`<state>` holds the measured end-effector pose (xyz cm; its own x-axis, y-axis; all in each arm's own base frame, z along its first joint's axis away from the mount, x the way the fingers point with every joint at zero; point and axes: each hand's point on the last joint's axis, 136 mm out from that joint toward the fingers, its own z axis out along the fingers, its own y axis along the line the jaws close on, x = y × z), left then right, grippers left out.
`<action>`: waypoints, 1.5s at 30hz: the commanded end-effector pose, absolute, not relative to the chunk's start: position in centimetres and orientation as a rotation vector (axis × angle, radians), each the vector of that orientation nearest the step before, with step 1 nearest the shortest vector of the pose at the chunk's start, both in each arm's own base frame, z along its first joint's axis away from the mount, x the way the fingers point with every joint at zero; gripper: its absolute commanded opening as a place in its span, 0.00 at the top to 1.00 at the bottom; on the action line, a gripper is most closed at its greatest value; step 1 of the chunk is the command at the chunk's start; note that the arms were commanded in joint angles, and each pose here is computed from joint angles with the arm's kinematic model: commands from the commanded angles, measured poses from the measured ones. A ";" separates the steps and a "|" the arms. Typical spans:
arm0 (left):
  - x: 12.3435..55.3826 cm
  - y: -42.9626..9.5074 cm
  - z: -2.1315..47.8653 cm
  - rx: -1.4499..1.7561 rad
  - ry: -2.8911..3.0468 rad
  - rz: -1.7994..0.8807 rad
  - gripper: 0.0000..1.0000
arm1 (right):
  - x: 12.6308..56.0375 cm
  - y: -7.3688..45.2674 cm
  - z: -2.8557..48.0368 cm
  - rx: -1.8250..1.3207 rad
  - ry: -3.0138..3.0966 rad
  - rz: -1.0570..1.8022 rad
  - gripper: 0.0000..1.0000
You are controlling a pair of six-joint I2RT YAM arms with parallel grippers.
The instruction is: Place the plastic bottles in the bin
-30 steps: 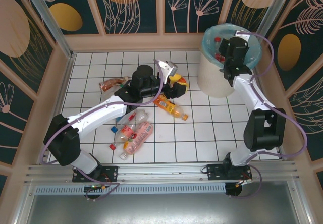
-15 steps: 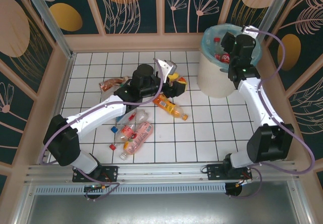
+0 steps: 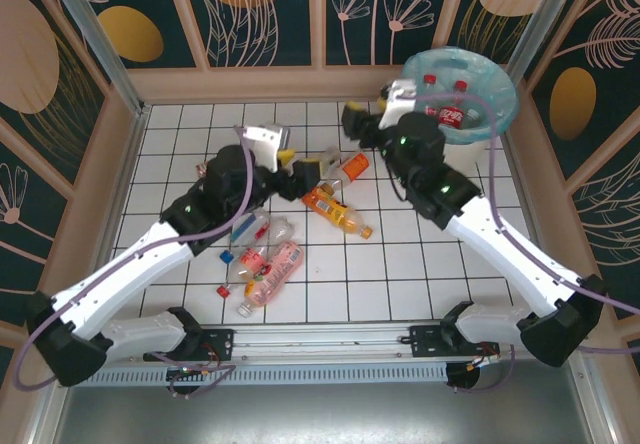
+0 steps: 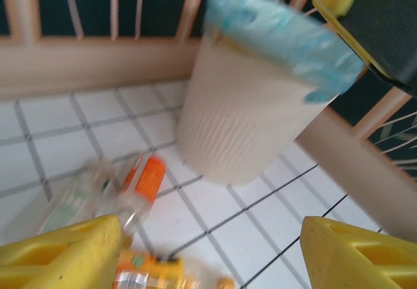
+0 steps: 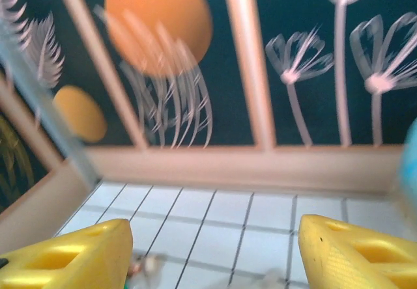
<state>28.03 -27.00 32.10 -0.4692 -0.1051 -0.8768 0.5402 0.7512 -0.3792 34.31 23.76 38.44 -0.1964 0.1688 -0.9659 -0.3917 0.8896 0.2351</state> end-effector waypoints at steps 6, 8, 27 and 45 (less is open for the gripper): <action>25.9 -23.1 22.7 0.204 2.102 -0.692 0.28 | 30.1 22.2 25.4 0.250 1.901 0.877 0.37; 25.8 -23.2 22.4 0.224 2.094 -0.694 0.29 | 29.0 20.8 22.7 0.381 1.923 0.918 0.37; 26.2 -27.1 24.5 0.586 1.991 -0.687 0.29 | 24.3 16.3 8.9 1.058 1.934 1.231 0.35; 25.5 -26.2 23.8 0.584 2.001 -0.667 0.29 | 24.5 17.7 5.9 1.341 1.862 1.414 0.40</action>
